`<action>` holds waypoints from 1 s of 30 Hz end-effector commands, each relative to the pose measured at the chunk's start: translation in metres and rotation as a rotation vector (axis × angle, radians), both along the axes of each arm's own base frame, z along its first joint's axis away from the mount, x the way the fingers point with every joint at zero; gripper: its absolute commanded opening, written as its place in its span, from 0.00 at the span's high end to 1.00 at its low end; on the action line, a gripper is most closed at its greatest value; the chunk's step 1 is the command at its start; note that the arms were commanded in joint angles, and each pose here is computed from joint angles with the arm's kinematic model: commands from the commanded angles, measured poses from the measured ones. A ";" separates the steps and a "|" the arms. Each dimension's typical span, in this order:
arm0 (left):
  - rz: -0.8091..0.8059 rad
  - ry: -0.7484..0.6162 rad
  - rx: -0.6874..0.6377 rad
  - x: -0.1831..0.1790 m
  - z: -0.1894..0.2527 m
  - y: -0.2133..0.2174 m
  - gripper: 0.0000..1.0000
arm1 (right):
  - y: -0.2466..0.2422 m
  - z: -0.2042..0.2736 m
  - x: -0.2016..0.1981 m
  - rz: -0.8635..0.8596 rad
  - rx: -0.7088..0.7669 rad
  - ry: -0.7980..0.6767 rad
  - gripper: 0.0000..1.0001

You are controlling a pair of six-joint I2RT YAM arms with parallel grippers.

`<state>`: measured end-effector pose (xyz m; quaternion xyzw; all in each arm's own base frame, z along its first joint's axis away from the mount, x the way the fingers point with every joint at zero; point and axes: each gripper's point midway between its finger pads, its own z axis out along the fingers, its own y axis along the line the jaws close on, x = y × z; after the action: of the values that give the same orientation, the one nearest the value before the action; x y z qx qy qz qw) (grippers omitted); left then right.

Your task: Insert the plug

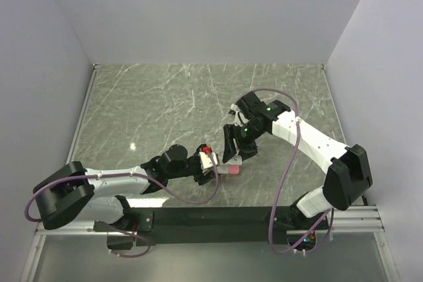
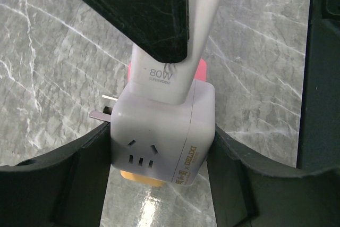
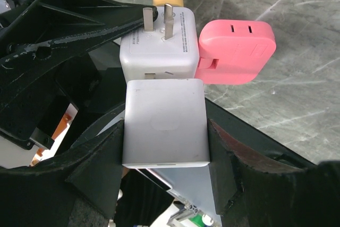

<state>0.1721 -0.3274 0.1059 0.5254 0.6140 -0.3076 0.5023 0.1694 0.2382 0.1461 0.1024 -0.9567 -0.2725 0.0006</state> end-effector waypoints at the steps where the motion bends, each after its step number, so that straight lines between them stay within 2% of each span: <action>1: -0.119 -0.264 -0.486 -0.006 0.154 -0.033 0.99 | 0.000 -0.023 0.029 -0.044 -0.061 -0.123 1.00; 30: -0.085 -0.252 -0.581 0.001 0.167 -0.022 0.99 | 0.011 -0.058 0.020 -0.039 -0.069 -0.103 1.00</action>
<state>0.1748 -0.3167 0.0873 0.4960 0.6439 -0.3181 0.4881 0.1776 0.2533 0.1232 0.0898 -0.9536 -0.2869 -0.0170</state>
